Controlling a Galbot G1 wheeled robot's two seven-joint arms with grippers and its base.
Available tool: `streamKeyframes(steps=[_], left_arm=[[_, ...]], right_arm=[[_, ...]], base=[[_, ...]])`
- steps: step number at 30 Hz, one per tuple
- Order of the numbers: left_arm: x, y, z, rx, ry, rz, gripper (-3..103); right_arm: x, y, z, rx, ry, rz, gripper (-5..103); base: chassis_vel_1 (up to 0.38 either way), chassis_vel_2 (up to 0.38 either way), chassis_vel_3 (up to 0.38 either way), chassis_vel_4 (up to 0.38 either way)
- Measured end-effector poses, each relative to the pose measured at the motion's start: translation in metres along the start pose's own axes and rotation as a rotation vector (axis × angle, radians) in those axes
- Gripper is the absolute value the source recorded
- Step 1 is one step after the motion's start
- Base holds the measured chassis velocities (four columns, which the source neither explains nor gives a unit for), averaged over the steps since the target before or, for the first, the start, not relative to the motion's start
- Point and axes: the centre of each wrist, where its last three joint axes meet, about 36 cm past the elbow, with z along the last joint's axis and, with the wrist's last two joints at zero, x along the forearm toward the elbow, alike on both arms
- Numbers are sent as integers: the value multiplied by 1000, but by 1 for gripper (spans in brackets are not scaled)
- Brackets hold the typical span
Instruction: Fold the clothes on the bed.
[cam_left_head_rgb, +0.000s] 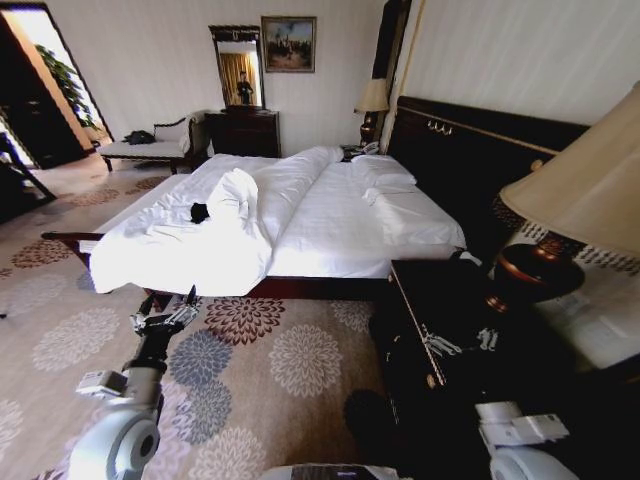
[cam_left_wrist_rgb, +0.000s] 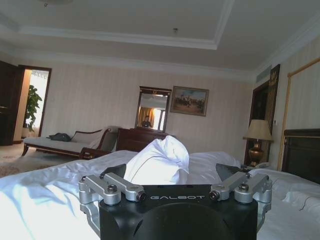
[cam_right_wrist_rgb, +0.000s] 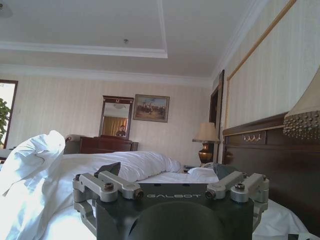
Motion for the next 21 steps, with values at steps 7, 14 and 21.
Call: streamKeyframes(steps=[7,14,21], left_arm=[[-1,1,-1,-1,-2,3,100],[-2,2,1,0,-6,1,100],[-2,3,3,2,-7,-2,100]], right_arm=[[1,0,0,1,1,5,100],[3,-1,-1,5,3,8,100],[3,0,-1,5,3,9,100]], base=[[-103,87,102,-83],[-100,104,90,-95],[-82,87,102,-80]])
